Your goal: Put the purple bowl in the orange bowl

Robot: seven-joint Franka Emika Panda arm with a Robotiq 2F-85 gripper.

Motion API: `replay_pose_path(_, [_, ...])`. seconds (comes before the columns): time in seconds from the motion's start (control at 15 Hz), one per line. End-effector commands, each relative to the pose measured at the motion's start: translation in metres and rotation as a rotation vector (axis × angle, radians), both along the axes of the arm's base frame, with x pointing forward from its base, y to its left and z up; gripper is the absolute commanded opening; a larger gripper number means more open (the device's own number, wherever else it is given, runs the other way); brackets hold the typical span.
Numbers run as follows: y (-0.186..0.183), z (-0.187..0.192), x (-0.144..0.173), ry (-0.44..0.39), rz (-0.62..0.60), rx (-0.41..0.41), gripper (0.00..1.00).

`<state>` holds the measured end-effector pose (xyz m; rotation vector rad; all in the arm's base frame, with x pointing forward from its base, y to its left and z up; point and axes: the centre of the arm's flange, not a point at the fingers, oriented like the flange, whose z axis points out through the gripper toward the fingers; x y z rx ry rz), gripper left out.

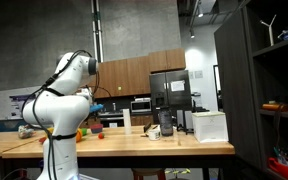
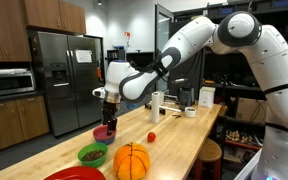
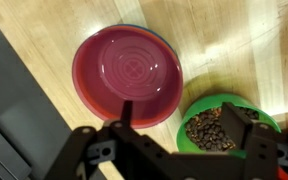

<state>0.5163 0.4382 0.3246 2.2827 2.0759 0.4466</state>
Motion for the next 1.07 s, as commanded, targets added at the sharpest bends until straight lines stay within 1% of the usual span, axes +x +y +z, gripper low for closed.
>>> replay_pose_path(0.0, [-0.018, 0.024, -0.001, 0.033, -0.132, 0.006, 1.00])
replay_pose_path(0.33, [-0.037, 0.046, 0.005, 0.095, -0.345, 0.062, 1.00])
replay_pose_path(0.6, [-0.053, 0.064, 0.007, 0.115, -0.503, 0.114, 1.00])
replay_pose_path(0.8, [-0.063, 0.077, 0.003, 0.122, -0.580, 0.139, 1.00])
replay_pose_path(1.0, [-0.074, 0.089, -0.010, 0.110, -0.630, 0.156, 1.00])
